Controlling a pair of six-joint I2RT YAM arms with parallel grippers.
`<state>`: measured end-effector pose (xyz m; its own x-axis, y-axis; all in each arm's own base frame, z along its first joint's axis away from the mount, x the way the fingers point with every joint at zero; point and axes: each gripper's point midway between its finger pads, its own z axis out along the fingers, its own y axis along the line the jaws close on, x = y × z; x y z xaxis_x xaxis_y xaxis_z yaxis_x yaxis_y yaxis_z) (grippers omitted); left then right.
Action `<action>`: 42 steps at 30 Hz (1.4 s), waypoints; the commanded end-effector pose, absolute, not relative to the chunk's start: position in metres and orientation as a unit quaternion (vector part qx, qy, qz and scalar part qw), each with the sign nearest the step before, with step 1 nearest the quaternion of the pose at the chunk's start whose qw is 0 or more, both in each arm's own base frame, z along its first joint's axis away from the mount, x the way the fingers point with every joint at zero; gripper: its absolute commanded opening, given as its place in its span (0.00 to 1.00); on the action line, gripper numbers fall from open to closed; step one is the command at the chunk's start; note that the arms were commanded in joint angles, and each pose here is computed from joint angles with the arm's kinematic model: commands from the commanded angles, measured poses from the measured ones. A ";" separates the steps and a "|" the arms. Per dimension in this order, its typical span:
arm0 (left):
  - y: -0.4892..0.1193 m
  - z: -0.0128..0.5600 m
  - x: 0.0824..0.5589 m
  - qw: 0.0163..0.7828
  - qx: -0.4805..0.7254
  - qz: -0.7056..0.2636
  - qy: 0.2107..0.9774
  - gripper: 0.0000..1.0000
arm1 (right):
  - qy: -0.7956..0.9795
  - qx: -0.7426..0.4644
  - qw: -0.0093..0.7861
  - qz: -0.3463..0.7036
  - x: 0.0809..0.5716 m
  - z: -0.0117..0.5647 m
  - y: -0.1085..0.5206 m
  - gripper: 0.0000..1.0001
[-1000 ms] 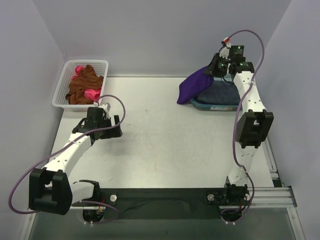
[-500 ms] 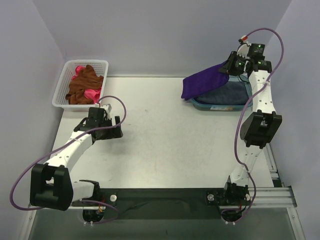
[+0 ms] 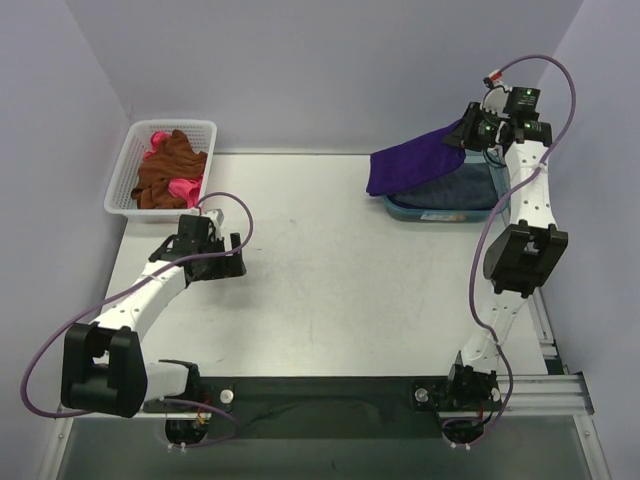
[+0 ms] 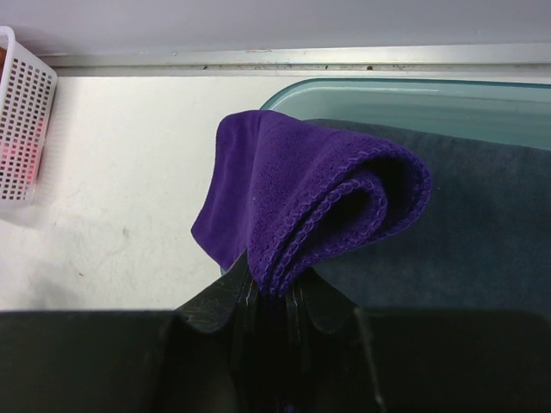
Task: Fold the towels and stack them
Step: Neatly place the folded towel into the bin
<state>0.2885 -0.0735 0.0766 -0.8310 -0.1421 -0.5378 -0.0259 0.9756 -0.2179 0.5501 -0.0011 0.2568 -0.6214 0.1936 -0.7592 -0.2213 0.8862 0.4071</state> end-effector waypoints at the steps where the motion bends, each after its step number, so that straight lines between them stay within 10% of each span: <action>1: -0.074 0.089 0.303 0.312 -0.043 -0.104 0.943 0.97 | 0.851 -0.027 0.466 0.240 0.548 0.286 -0.009 0.00; 42: -0.081 0.077 0.301 0.286 -0.037 -0.120 0.950 0.98 | 0.920 -0.008 0.385 0.075 0.565 0.156 -0.088 0.07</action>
